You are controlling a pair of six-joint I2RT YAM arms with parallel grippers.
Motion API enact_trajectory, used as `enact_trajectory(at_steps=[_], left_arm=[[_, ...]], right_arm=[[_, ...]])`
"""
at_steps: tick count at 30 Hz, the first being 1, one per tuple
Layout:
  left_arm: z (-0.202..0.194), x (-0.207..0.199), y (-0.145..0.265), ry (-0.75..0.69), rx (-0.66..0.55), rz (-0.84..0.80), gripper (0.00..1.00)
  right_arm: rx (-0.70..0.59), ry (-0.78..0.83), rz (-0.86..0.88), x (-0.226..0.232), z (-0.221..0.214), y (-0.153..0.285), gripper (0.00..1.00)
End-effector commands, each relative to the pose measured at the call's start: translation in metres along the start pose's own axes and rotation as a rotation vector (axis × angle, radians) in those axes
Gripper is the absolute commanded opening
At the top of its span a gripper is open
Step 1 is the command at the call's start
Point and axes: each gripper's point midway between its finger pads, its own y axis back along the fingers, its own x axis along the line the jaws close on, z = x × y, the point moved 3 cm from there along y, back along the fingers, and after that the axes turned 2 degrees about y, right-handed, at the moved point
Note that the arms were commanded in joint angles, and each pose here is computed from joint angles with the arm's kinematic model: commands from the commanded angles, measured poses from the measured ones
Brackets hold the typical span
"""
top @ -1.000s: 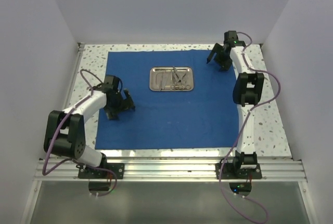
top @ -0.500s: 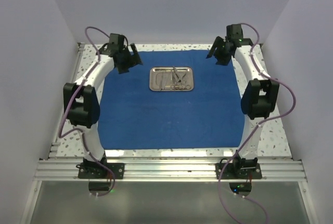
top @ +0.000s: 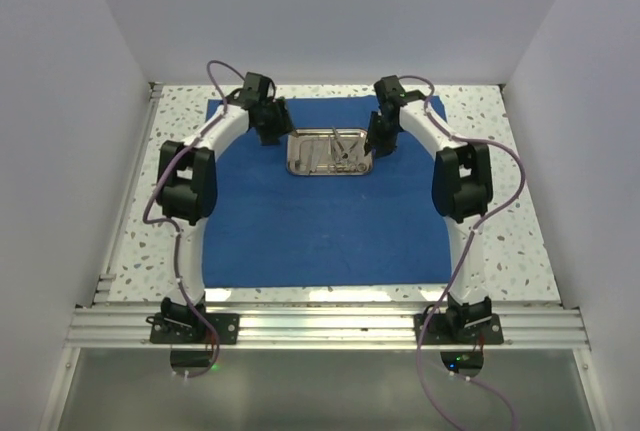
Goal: Open and lay out the surgical kit
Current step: Move the container from the surgical kit.
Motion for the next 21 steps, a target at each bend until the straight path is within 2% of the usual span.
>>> enact_trajectory(at_steps=[1, 7, 11, 21], left_arm=[[0.017, -0.020, 0.005, -0.049, -0.043, -0.056, 0.61], [0.014, -0.017, -0.001, -0.060, -0.026, -0.045, 0.59], [0.013, -0.012, -0.004, -0.071, -0.022, -0.023, 0.56], [-0.001, -0.004, -0.013, -0.122, -0.002, 0.048, 0.41]], right_arm=[[-0.019, 0.005, -0.123, -0.024, 0.014, 0.005, 0.36], [-0.006, 0.016, -0.171, -0.031, 0.017, -0.008, 0.42], [0.005, 0.016, -0.159, -0.029, 0.015, -0.016, 0.41], [0.012, 0.051, -0.169, -0.014, 0.011, -0.026, 0.39]])
